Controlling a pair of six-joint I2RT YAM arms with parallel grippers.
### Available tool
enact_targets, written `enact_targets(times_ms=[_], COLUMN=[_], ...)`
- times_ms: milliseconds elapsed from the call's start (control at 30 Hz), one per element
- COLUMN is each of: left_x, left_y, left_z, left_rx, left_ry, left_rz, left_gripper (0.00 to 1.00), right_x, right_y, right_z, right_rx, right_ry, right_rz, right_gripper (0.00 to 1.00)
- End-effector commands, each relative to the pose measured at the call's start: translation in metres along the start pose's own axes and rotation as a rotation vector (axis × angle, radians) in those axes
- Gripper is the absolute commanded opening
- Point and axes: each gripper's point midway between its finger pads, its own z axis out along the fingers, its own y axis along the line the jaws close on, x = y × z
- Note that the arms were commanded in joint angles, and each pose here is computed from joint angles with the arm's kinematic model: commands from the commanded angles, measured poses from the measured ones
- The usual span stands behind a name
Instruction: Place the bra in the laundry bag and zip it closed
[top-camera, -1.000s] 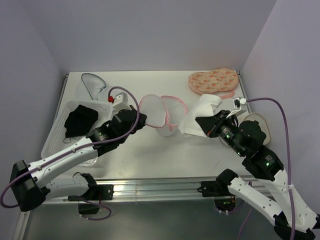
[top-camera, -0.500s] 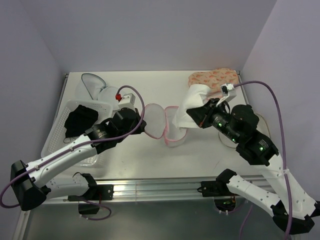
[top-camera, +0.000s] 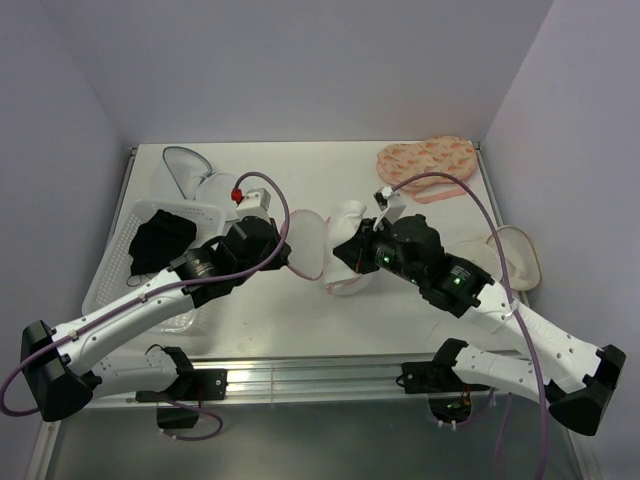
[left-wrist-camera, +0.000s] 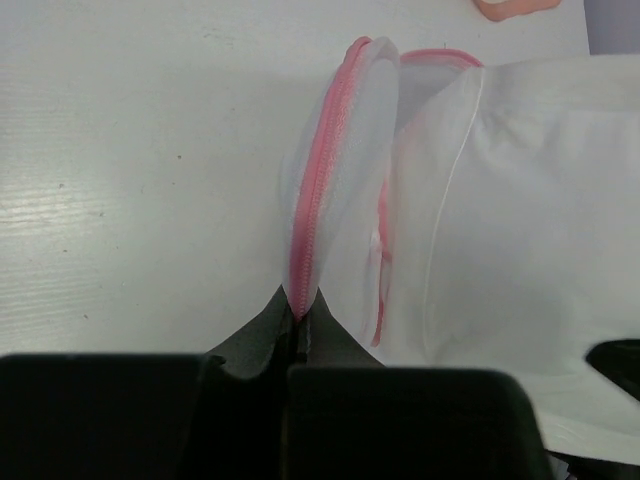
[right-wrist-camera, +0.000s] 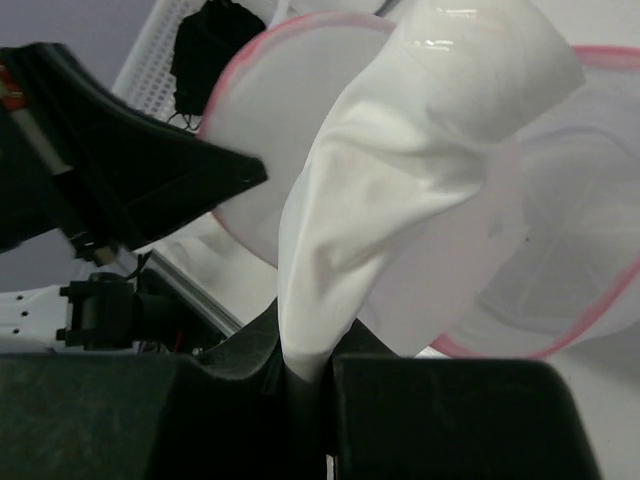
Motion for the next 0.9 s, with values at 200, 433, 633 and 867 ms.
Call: enact_targets(times_ms=[200,433,633,867], left_x=[-0.013,-0.013,-0.016,-0.016], left_y=[-0.008,-0.009,-0.012,-0.016], left_z=[-0.013,-0.017,-0.021,-0.018], left_rx=[0.046,0.056,0.069,0.080], left_ry=[-0.026,-0.018,-0.021,-0.015], left_rz=[0.008,0.020,0.018,0.019], left_gripper=[0.00,0.00,0.00,0.00], right_x=[0.018,0.013,0.006,0.019], right_y=[-0.040,-0.093,-0.123,-0.120], right_z=[0.034,0.043,0.034,0.046], right_rx=[0.148,0.361,0.530,0.518], right_ry=[-0.044,-0.059,-0.055,0.018], right_rz=[0.037,0.005,-0.066,-0.110], right_gripper=[0.00,0.00,0.00,0.00])
